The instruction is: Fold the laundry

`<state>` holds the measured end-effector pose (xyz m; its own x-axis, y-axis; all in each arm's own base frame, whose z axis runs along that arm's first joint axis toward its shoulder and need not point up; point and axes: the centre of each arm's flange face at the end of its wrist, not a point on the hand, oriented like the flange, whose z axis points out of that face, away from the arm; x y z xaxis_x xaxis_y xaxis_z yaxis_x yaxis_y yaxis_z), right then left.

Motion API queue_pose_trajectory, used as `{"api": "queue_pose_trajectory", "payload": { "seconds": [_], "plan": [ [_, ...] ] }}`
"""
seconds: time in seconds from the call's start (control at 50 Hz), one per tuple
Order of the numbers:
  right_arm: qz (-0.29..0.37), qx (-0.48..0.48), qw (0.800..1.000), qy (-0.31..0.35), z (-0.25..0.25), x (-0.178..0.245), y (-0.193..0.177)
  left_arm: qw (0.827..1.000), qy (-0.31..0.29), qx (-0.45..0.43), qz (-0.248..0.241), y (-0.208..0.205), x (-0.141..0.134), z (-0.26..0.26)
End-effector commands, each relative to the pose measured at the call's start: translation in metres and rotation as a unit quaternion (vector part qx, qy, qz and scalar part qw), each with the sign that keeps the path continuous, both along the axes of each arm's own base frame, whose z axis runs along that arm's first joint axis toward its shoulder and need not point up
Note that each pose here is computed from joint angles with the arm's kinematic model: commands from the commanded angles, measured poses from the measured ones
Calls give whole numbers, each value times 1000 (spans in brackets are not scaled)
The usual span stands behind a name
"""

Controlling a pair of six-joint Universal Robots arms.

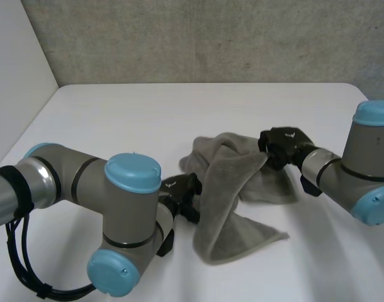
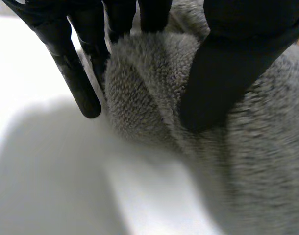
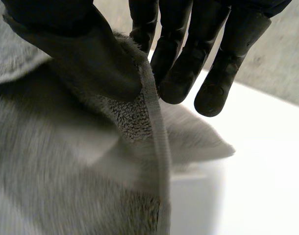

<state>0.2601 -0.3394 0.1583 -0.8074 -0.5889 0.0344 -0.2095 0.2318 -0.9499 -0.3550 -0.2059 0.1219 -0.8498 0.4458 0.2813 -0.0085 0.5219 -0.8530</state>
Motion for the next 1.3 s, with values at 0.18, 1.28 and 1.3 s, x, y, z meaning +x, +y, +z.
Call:
{"api": "queue_pose_trajectory", "payload": {
  "seconds": [0.18,1.28,1.3],
  "plan": [
    [-20,-265,954,-140,172,-7,13,966,96,-213,111,-76,26,160],
    [82,-87,979,166,22,50,40,987,-156,-35,-23,-100,82,37],
    [77,-87,980,164,19,51,39,987,-156,-35,-23,-100,82,37]
  ]
}}
